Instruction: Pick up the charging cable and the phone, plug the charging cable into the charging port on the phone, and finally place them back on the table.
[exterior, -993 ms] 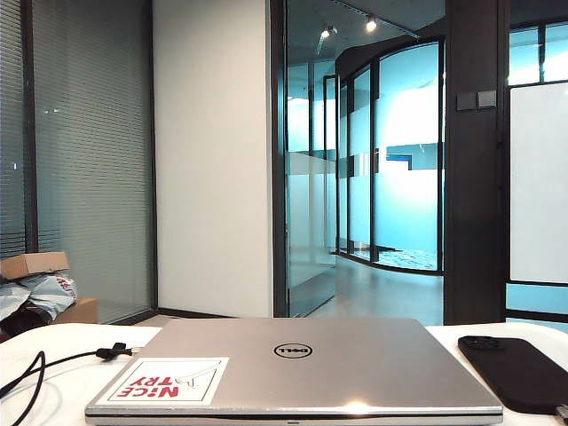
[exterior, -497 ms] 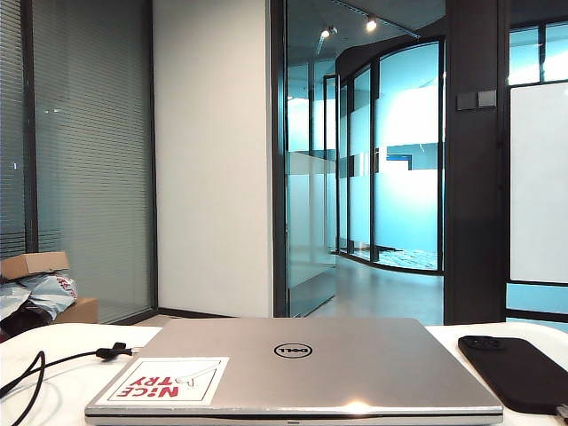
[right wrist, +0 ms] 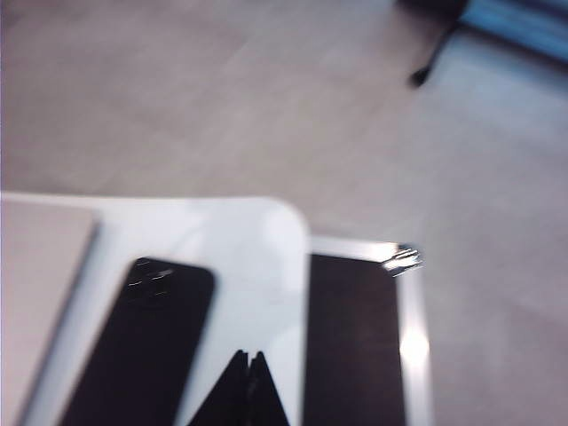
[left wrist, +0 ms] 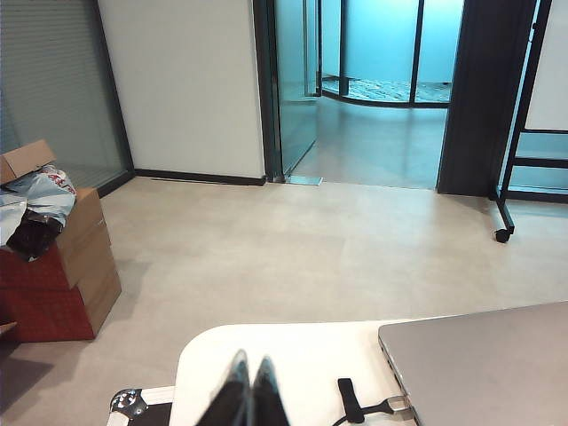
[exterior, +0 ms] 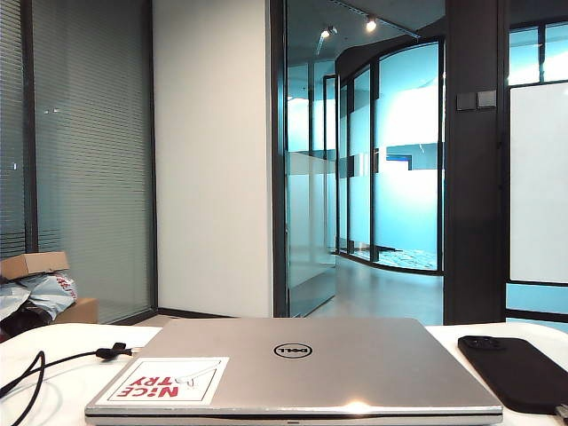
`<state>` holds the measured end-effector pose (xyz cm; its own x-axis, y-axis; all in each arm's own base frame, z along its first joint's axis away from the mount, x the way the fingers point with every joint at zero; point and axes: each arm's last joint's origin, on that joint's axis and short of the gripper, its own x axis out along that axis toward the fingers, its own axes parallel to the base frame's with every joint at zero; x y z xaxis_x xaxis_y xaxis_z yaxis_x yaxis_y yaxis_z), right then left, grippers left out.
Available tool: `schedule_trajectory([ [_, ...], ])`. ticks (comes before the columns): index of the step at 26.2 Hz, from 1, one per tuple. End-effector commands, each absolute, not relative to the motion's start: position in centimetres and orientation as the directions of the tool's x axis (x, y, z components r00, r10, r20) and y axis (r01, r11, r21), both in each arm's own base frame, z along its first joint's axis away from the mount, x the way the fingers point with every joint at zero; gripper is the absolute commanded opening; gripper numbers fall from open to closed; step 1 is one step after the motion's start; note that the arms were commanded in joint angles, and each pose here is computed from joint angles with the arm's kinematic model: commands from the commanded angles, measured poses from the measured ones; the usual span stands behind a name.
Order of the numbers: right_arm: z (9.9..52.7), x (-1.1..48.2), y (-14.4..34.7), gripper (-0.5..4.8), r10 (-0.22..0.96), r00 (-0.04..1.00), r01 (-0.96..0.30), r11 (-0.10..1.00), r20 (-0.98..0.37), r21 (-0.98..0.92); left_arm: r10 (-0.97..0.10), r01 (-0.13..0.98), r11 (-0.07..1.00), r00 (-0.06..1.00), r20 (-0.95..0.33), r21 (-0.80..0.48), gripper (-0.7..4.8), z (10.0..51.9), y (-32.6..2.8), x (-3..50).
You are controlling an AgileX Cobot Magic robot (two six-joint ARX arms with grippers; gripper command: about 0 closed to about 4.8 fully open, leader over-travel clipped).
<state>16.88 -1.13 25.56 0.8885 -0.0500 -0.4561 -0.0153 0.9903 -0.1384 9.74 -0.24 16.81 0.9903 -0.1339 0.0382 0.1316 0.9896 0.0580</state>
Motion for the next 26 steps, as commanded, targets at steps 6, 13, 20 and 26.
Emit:
schedule_trajectory([
  [6,22.3,12.8,-1.0,-0.04,-0.101,0.993,0.088,0.978,-0.057,-0.189,-0.137,0.134,0.989,0.990,0.046,0.059,-0.03,16.9,-0.2,9.7],
  [13,19.0,9.9,-0.8,-0.04,-0.100,0.992,0.113,0.976,0.076,-0.187,-0.137,0.134,0.989,0.990,0.047,0.059,-0.03,16.9,-0.2,9.7],
  [20,17.0,9.7,-0.6,-0.03,-0.110,0.992,0.114,0.992,0.063,-0.057,-0.137,0.133,0.989,0.989,0.050,0.060,-0.03,16.9,-0.2,9.7],
  [26,17.0,9.7,-0.5,-0.03,-0.101,0.993,0.099,0.994,0.060,0.036,-0.137,0.134,0.989,0.989,0.050,0.060,-0.03,16.9,-0.2,9.7],
])
